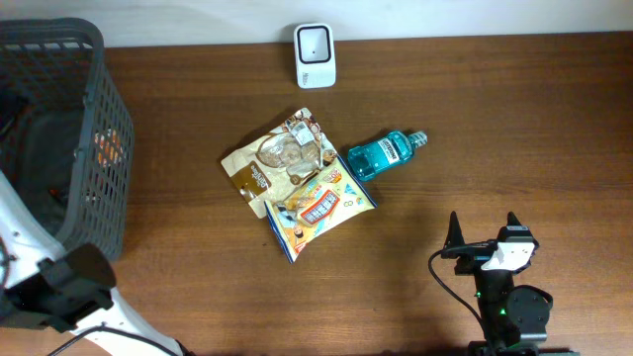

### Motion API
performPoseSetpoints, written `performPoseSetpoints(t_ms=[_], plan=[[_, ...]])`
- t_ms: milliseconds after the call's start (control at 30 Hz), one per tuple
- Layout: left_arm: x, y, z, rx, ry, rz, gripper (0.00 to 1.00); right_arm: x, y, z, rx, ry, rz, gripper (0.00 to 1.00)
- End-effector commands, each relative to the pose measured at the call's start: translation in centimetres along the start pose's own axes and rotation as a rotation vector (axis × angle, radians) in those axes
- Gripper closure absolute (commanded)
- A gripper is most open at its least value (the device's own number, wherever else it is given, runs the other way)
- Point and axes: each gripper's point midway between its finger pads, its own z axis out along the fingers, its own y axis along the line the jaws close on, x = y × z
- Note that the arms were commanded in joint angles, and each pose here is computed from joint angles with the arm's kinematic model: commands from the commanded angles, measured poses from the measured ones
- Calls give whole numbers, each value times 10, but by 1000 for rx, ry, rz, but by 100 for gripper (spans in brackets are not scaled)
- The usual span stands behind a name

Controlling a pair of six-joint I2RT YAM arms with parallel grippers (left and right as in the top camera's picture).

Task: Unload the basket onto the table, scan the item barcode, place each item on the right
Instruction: 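Carry the snack packet out and drop it onto the clear bag, then reach into the basket and grasp the small orange Kleenex pack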

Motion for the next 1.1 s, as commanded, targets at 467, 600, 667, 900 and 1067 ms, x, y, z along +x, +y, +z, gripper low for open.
performPoseSetpoints(t_ms=[467, 600, 667, 900, 1067], plan=[[122, -31, 224, 182, 327, -35, 13, 3, -3, 0, 15, 5, 1, 2], [130, -29, 233, 182, 327, -36, 14, 3, -3, 0, 15, 5, 1, 2], [128, -30, 234, 185, 319, -36, 23, 3, -3, 0, 15, 5, 1, 2], [119, -16, 237, 107, 269, -21, 76, 3, -3, 0, 15, 5, 1, 2], [102, -21, 221, 126, 236, -26, 91, 3, -3, 0, 15, 5, 1, 2]])
